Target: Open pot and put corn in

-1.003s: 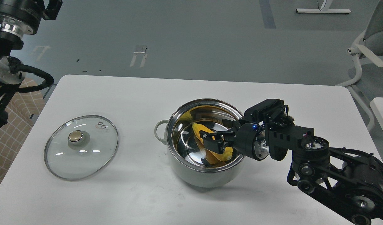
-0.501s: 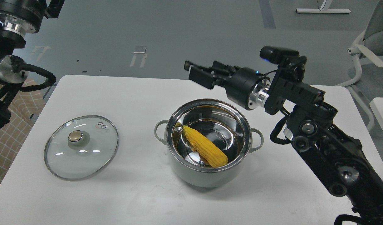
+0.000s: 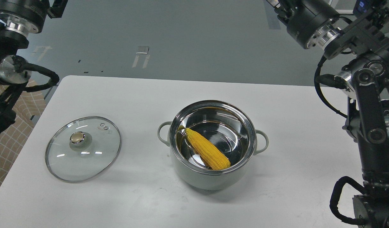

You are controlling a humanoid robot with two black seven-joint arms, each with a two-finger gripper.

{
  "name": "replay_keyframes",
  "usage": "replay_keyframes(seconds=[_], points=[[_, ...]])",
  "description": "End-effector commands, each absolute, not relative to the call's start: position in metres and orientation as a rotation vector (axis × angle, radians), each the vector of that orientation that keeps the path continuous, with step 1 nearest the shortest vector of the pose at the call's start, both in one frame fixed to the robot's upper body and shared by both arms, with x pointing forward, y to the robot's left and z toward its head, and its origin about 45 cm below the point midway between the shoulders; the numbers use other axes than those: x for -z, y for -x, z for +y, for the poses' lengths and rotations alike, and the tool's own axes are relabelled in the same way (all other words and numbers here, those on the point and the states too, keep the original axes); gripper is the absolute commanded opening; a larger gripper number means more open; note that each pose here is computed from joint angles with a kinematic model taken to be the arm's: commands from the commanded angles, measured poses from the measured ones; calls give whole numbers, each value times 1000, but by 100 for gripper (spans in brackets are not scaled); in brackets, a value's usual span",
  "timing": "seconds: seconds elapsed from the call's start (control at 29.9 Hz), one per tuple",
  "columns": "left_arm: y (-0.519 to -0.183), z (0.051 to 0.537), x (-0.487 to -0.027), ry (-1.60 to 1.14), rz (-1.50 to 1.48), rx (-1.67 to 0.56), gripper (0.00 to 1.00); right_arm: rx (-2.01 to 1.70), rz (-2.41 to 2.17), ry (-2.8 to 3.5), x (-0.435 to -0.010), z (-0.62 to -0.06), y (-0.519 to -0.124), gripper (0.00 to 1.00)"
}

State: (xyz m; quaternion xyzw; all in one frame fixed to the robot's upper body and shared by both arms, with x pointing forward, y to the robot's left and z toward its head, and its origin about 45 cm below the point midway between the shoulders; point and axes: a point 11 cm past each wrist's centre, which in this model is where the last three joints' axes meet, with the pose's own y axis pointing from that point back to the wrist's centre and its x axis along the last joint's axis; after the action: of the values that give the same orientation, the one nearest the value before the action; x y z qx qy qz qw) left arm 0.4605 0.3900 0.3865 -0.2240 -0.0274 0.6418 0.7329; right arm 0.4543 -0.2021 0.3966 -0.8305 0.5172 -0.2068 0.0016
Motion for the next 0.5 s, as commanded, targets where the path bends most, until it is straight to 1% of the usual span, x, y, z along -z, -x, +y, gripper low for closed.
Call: replay_keyframes(seconds=[0.0, 0.1, 0.23, 0.3, 0.47], points=[[-468, 387, -368, 485, 17, -1425, 97, 286, 1670, 2454, -382, -228, -472, 100], [-473, 381, -356, 485, 86, -1403, 97, 22, 1653, 2357, -363, -240, -481, 100], [-476, 378, -355, 528, 121, -1399, 97, -170, 1669, 2268, -343, -261, -488, 100], [-477, 374, -354, 557, 138, -1396, 97, -294, 1733, 2143, -331, -290, -492, 100], [-477, 371, -357, 588, 144, -1380, 97, -337, 1720, 2005, -332, -317, -490, 100]])
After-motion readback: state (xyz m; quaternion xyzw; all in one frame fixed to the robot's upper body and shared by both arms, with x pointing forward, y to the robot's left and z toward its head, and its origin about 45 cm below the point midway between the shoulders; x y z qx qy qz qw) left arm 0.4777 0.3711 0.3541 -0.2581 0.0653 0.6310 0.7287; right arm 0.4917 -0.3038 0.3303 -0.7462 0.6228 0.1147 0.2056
